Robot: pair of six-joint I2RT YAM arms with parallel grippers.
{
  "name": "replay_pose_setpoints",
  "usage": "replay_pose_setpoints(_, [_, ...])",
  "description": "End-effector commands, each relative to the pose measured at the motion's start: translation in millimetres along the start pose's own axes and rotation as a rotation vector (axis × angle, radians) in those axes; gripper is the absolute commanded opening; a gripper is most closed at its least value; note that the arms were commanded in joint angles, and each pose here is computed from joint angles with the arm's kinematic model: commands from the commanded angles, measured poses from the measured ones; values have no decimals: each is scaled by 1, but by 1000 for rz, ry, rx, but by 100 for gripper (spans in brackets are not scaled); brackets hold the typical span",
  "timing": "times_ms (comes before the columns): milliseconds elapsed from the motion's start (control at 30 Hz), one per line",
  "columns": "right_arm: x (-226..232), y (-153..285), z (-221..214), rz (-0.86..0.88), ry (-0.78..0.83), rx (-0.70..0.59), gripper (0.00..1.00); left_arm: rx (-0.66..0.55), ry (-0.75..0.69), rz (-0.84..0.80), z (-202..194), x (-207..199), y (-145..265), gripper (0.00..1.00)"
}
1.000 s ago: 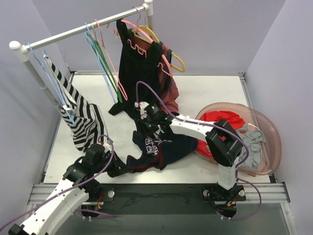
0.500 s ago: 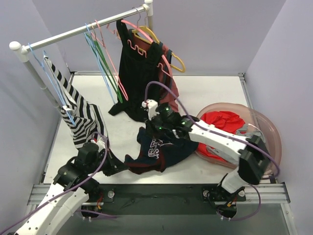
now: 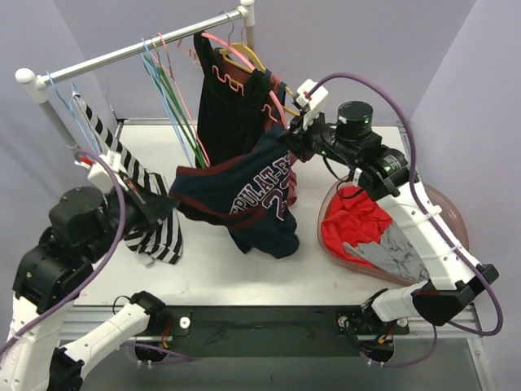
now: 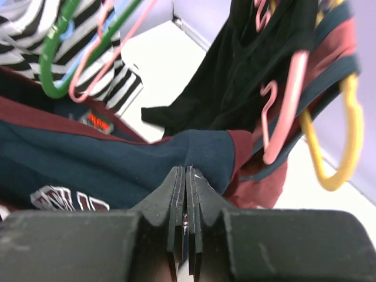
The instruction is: Place the tank top on the hanger
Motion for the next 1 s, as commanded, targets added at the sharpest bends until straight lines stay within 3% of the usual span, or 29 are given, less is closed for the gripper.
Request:
replay_pose_setpoints(0, [-14, 28, 27, -17, 65, -99, 0, -117, -158, 86, 28, -9, 7, 0])
replay_pose_setpoints(267, [2, 43, -13, 10, -12, -56, 0, -12, -110, 56, -2, 17, -4, 0])
replay_pose_setpoints(400, [28, 37, -64, 123, -67, 33, 0, 82, -72, 115, -34, 54, -27, 0])
replay_pose_setpoints(433, [43, 32, -98, 180, -109, 103, 0, 85, -70, 109, -37, 57, -31, 0])
replay_pose_setpoints(633, [102, 48, -196, 339, -208, 287, 0, 245, -17, 147, -79, 101, -56, 0])
replay_pose_setpoints(867, [119, 80, -230, 386, -219, 369, 27, 532, 173, 79, -137, 140, -73, 0])
replay_pose_setpoints(967, [122, 81, -227, 420, -232, 350, 48, 660, 231, 3, -150, 140, -71, 0])
Point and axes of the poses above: each gripper's point midway between its finger pads, its own y axis back along the fingers, its own x axis along the line the jaws close on, z = x × y, the point moved 9 cm from there along y, back along the fingers, and after that the axes turned 13 degrees about y, right-handed, at the moved point
